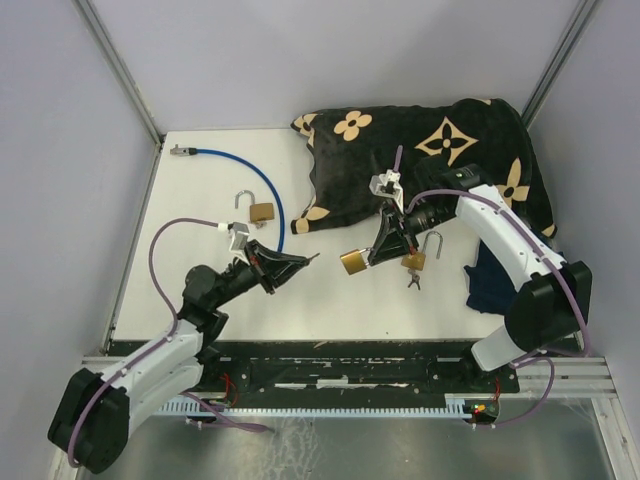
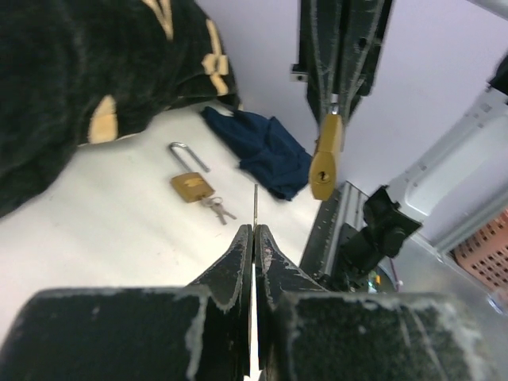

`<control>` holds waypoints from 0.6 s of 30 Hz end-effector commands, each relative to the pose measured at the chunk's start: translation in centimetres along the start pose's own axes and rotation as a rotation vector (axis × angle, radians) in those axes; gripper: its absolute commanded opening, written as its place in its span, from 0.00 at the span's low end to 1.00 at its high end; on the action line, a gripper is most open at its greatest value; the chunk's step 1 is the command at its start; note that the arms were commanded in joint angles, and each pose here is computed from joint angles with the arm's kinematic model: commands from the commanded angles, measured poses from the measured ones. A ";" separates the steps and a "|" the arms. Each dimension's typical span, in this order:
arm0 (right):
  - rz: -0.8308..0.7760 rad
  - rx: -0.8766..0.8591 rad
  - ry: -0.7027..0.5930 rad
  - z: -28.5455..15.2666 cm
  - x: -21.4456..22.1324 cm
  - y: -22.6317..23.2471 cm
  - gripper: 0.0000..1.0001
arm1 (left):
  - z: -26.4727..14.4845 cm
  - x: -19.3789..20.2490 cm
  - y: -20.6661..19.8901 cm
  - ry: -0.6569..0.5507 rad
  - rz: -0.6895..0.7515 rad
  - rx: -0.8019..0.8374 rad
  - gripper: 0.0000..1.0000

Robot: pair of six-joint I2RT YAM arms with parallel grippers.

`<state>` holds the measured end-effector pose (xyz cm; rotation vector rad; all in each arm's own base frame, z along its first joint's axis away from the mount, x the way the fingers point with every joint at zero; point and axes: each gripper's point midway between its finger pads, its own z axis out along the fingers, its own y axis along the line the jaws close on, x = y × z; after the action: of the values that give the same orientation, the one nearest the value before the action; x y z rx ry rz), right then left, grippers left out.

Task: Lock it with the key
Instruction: Place the lock at the center of the board.

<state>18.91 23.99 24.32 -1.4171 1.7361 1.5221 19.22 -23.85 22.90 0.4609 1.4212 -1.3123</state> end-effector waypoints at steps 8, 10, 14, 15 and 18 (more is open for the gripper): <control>0.125 0.255 -0.085 2.9 -2.4 -9.0 0.02 | -4.9 -5.7 10.4 -0.225 -0.142 -0.550 0.03; 0.145 0.260 -0.048 4.9 -3.0 -10.8 0.02 | -6.9 -7.0 12.7 -0.303 -0.232 -0.626 0.03; 0.187 0.240 -0.026 11.4 -5.7 -13.4 0.02 | -12.0 -9.6 16.5 -0.499 -0.409 -0.719 0.03; 0.202 0.241 -0.043 12.9 -6.5 -14.3 0.02 | -13.4 -10.0 17.4 -0.538 -0.431 -0.756 0.03; 0.282 0.248 -0.093 17.7 -8.3 -16.7 0.02 | -17.7 -10.2 20.0 -0.644 -0.513 -0.883 0.03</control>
<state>28.86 38.60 14.49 -1.1735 2.1404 1.3608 31.48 -1.76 18.41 -0.6900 1.5205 -0.8633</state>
